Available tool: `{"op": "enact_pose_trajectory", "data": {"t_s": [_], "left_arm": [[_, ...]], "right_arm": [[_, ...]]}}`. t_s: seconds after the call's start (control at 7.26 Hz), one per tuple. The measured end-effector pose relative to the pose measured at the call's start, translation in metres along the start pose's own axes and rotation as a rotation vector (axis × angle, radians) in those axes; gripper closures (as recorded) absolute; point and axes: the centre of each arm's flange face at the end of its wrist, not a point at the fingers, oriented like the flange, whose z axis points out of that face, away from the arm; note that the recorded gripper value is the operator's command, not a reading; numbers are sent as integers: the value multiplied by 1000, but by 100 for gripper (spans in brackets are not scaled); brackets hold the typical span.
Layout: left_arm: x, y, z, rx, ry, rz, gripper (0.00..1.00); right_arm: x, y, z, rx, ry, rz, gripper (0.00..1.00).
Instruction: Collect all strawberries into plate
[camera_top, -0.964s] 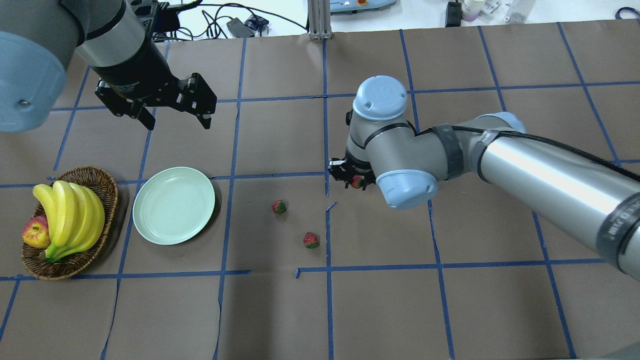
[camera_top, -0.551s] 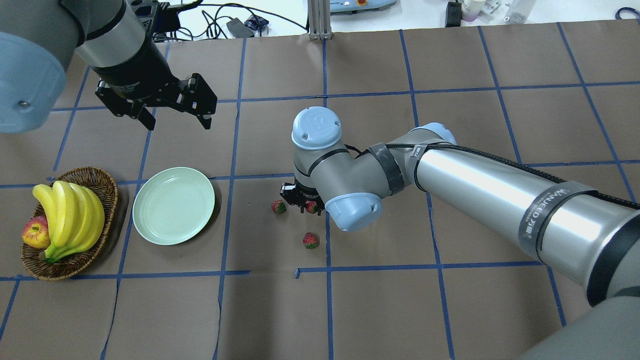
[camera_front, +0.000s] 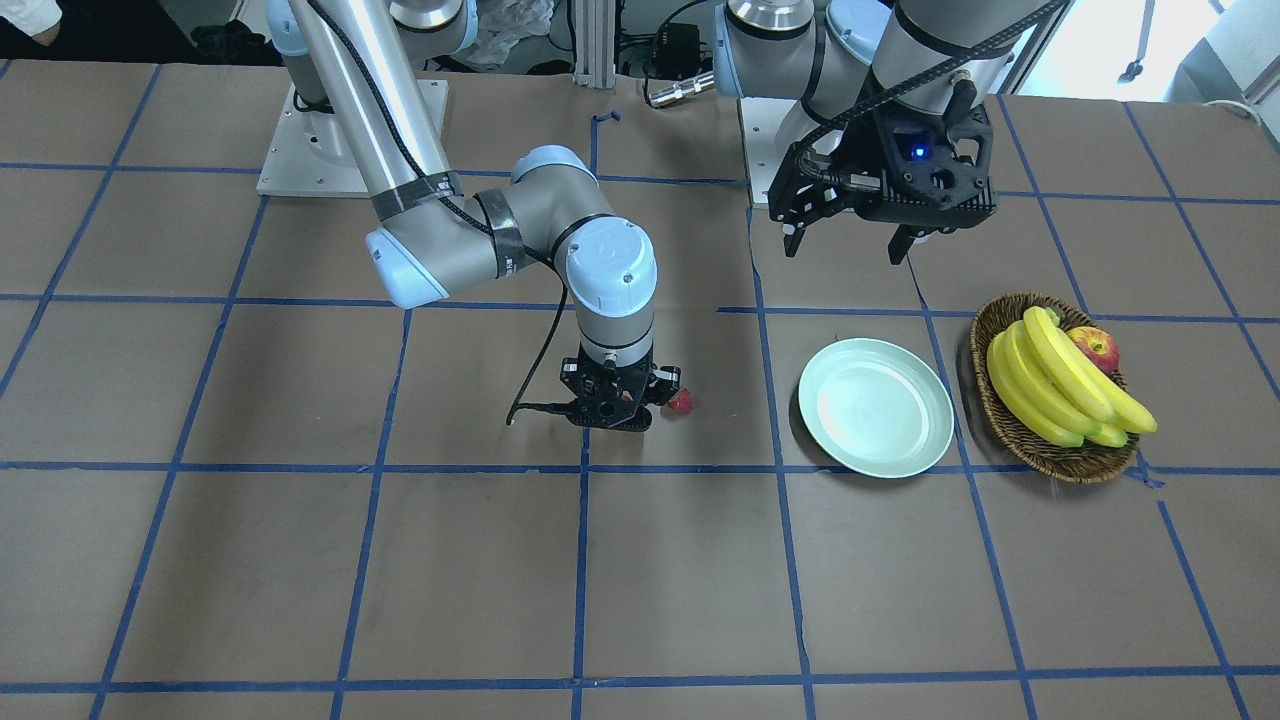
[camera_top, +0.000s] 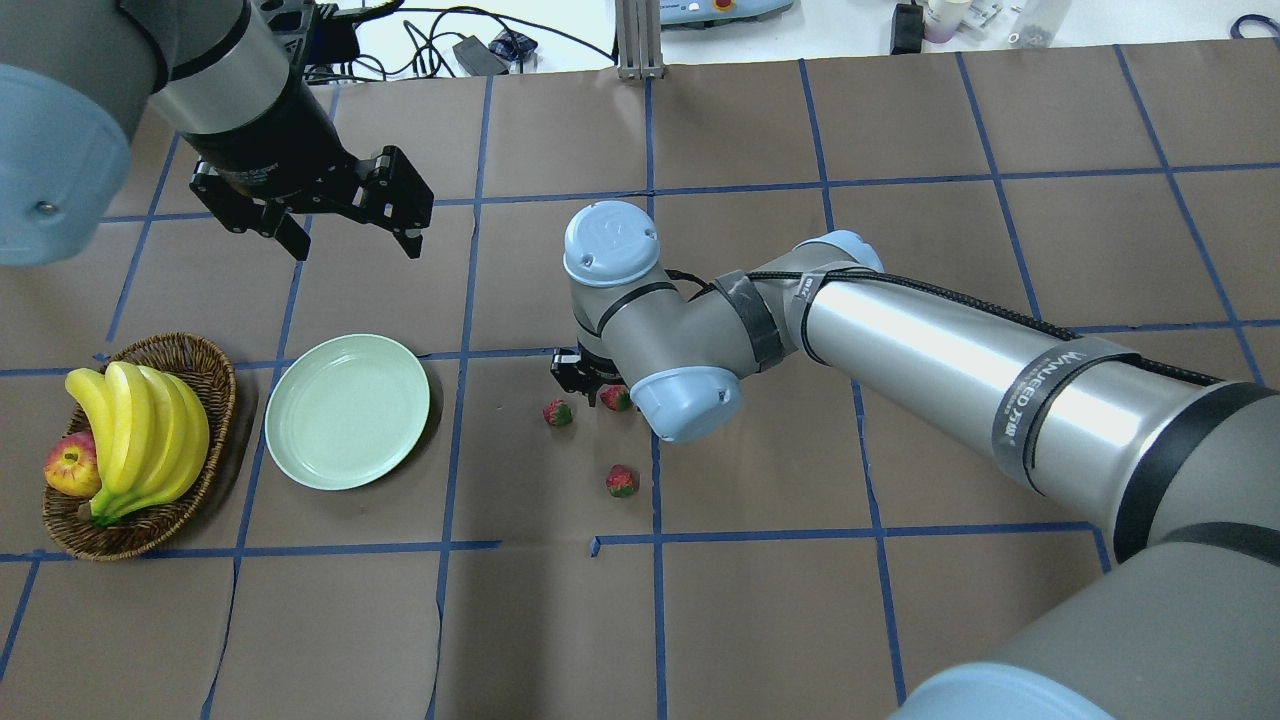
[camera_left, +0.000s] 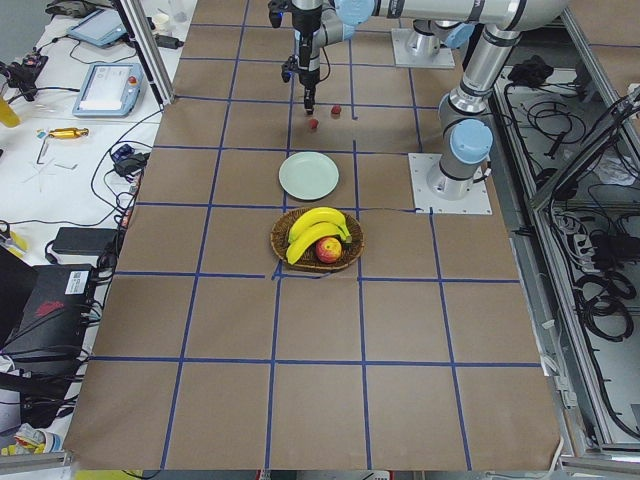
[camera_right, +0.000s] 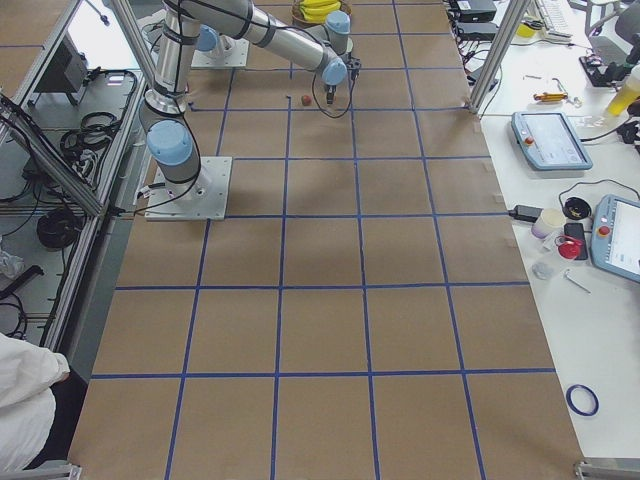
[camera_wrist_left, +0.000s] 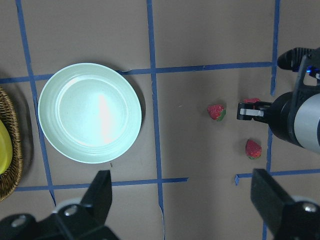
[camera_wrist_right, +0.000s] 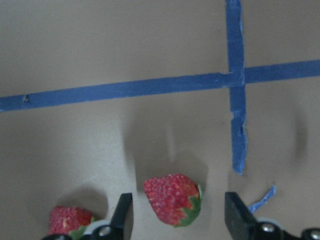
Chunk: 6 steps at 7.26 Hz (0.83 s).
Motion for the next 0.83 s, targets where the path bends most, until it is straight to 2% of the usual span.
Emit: {"op": "enact_pose_trajectory", "data": {"t_s": [0.28,0.69,0.83], "left_arm": [[0,0,0,0,0,1,0],[0,-2,2,-4,0,1,0],[0,-2,2,-3,0,1,0]], "right_arm": [[46,-22,-36,16,21,-84,0],[197,-37,-137,-10,59,-172,0],[228,-34,-163,5,92,-203,0]]}}
